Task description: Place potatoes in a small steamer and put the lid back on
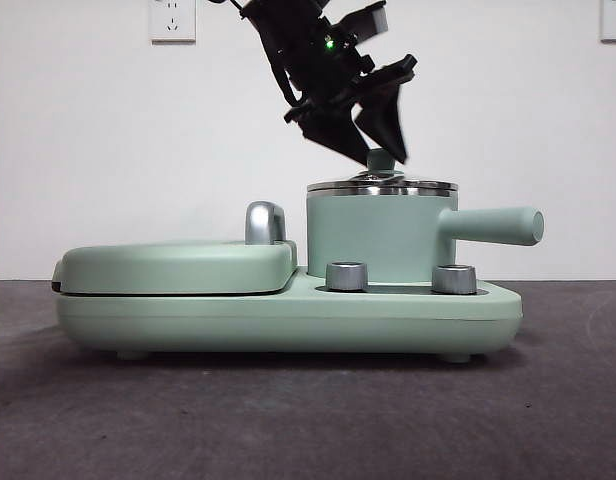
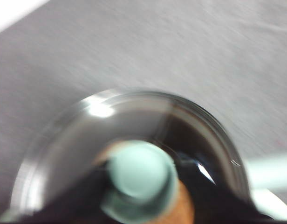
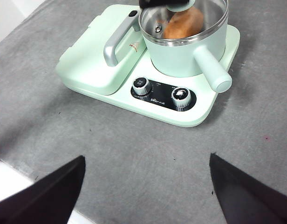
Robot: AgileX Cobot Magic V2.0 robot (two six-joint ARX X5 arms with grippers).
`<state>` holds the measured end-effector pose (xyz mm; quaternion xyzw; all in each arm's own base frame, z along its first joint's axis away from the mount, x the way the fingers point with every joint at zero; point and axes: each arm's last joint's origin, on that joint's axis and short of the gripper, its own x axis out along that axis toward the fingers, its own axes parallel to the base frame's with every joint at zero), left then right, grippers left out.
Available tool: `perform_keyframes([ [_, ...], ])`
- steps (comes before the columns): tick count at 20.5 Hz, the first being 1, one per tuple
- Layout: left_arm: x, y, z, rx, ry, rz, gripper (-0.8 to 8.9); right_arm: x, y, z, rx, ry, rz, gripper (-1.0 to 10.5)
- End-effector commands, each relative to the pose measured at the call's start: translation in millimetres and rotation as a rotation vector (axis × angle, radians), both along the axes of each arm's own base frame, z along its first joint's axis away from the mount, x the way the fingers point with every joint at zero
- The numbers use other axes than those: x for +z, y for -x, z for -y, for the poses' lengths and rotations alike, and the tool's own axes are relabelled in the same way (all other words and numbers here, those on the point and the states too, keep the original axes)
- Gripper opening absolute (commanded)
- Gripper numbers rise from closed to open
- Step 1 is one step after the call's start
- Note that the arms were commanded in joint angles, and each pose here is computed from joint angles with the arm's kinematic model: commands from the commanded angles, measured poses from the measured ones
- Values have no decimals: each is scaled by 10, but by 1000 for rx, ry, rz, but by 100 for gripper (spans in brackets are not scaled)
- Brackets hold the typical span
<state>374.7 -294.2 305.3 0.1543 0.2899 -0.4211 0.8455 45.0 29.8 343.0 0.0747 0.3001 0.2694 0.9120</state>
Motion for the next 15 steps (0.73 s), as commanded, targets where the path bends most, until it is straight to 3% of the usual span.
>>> perform_keyframes([
  [1, -53, -12, 103, 0, 19, -26, 536, 29, -2, -6, 1, -18, 5, 420],
  [7, 483, 202, -208, 67, 77, -36, 571, 30, -2, -6, 1, -18, 5, 420],
  [15, 1297, 1106, -921, 109, 24, -156, 562, 36, -3, -22, 49, -34, 2, 420],
])
